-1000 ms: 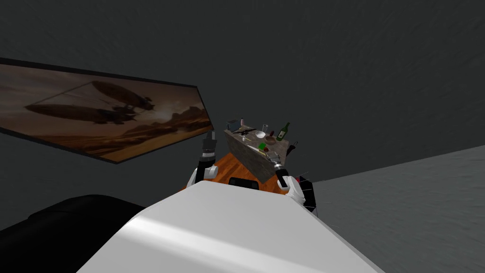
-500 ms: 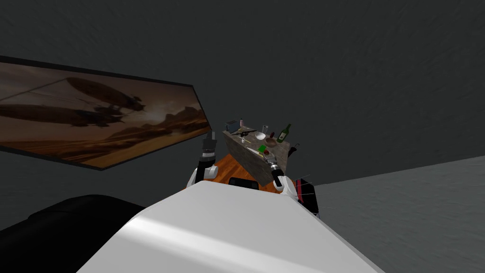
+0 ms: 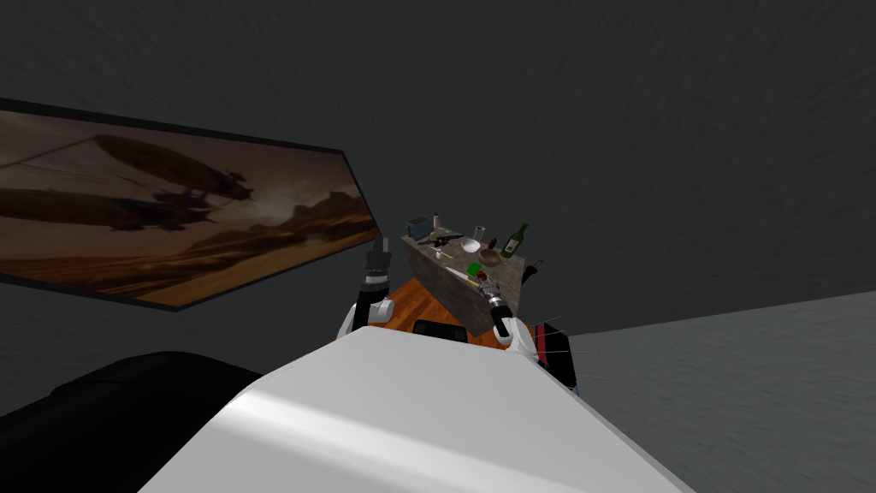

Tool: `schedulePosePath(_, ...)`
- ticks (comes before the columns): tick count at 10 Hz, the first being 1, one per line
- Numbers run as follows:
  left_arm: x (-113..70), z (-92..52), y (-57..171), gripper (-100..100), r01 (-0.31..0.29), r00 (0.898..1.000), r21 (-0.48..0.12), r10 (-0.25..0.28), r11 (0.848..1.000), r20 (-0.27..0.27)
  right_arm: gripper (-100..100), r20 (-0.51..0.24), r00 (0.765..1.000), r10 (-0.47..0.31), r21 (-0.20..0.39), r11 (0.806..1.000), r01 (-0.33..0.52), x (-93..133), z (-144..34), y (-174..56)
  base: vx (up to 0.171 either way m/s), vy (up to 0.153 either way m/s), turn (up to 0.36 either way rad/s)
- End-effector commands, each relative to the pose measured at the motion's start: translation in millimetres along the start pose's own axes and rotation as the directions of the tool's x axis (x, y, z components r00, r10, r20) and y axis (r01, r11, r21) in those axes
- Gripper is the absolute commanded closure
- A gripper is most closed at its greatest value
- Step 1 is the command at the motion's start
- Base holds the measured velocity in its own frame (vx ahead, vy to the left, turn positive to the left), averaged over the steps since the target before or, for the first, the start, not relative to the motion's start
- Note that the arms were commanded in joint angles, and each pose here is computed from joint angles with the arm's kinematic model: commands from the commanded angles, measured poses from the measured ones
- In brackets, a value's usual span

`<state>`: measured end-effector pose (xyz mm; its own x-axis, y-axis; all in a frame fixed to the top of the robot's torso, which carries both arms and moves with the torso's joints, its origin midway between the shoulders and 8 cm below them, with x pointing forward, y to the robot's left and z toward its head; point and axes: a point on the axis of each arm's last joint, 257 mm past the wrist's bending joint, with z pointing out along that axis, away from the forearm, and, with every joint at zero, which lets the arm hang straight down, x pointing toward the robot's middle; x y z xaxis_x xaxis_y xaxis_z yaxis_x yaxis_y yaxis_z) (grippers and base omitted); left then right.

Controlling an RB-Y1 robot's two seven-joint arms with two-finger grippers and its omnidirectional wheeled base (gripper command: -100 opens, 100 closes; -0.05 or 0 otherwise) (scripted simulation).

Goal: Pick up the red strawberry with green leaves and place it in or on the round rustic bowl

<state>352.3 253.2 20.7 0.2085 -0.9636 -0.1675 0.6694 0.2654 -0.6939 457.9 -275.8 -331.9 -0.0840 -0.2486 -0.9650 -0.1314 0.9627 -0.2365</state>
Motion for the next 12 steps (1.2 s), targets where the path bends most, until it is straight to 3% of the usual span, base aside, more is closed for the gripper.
schedulePosePath(1,0.0,0.0,0,0,0.0,1.0,0.0,0.0,1.0,0.0,100,0.0,1.0,0.0,0.0,1.0,0.0,0,0.0,0,0.0,0.0,0.0)
schedulePosePath(3,0.0,0.0,0,0,0.0,1.0,0.0,0.0,1.0,0.0,100,0.0,1.0,0.0,0.0,1.0,0.0,0,0.0,0,0.0,0.0,0.0)
schedulePosePath(4,0.0,0.0,0,0,0.0,1.0,0.0,0.0,1.0,0.0,0,0.0,1.0,0.0,0.0,1.0,0.0,0,0.0,0,0.0,0.0,0.0)
schedulePosePath(5,0.0,0.0,0,0,0.0,1.0,0.0,0.0,1.0,0.0,100,0.0,1.0,0.0,0.0,1.0,0.0,0,0.0,0,0.0,0.0,0.0)
schedulePosePath(6,0.0,0.0,0,0,0.0,1.0,0.0,0.0,1.0,0.0,0,0.0,1.0,0.0,0.0,1.0,0.0,0,-0.1,0,0.0,0.0,0.0)
schedulePosePath(7,0.0,0.0,0,0,0.0,1.0,0.0,0.0,1.0,0.0,100,0.004,1.0,-0.023,-0.01,1.0,0.023,-2,0.8,-6,-0.037,-0.007,0.022)
schedulePosePath(12,0.0,0.1,0,0,0.0,1.0,0.0,0.0,1.0,0.0,100,0.02,0.994,-0.107,-0.054,0.993,0.108,-13,7.8,-32,-0.097,-0.037,0.06)
